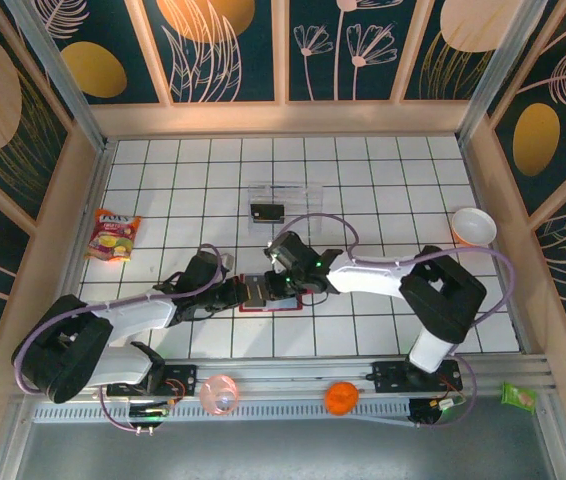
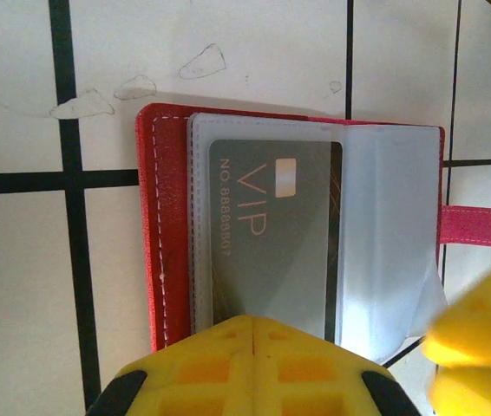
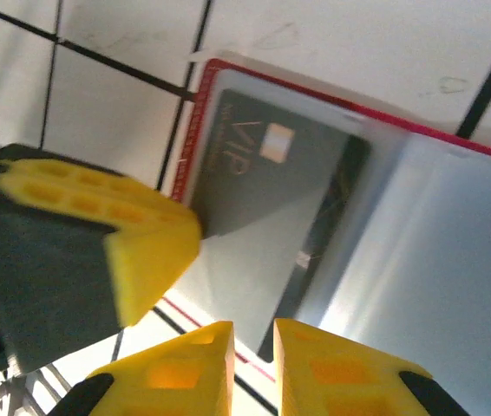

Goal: Take the credit cards out of the card holder

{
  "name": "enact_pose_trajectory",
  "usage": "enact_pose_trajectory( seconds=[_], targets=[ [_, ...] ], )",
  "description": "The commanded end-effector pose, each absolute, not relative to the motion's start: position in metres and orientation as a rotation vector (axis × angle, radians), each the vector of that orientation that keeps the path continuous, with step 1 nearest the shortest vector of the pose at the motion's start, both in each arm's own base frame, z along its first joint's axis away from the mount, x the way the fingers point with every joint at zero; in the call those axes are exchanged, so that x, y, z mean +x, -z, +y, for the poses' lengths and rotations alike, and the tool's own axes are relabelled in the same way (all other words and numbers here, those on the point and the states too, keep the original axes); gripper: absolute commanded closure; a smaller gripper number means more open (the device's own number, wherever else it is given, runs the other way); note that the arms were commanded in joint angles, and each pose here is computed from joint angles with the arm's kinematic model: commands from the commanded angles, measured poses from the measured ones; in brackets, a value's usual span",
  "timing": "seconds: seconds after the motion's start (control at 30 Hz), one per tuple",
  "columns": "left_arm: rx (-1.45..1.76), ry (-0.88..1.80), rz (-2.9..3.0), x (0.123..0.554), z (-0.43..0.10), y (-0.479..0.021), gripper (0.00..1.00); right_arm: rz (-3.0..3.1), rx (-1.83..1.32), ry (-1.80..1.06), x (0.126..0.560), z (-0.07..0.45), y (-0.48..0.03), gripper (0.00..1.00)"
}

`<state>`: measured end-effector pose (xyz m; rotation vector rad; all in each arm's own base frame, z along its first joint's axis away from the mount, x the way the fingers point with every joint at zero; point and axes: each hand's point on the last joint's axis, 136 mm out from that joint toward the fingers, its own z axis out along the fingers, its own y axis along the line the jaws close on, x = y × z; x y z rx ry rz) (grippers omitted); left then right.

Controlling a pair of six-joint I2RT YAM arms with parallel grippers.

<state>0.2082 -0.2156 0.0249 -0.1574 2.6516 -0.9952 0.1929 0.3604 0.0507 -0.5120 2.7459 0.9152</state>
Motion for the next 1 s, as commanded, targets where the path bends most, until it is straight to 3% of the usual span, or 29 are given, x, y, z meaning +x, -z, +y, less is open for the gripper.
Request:
enact_pose_trajectory(
  seconds=[0.0, 0.97],
  targets=[
    [-0.161, 0.98, 2.663, 0.204, -0.212, -0.021, 1.0, 2.759, -0.464, -0.985, 0.199, 0.365, -0.051, 0.81],
    [-0.153, 0.869, 2.705, 0.2, -0.2, -0.009, 1.0, 2.764, -0.487, -1.022, 0.205, 0.379, -0.043, 0.76]
  ],
)
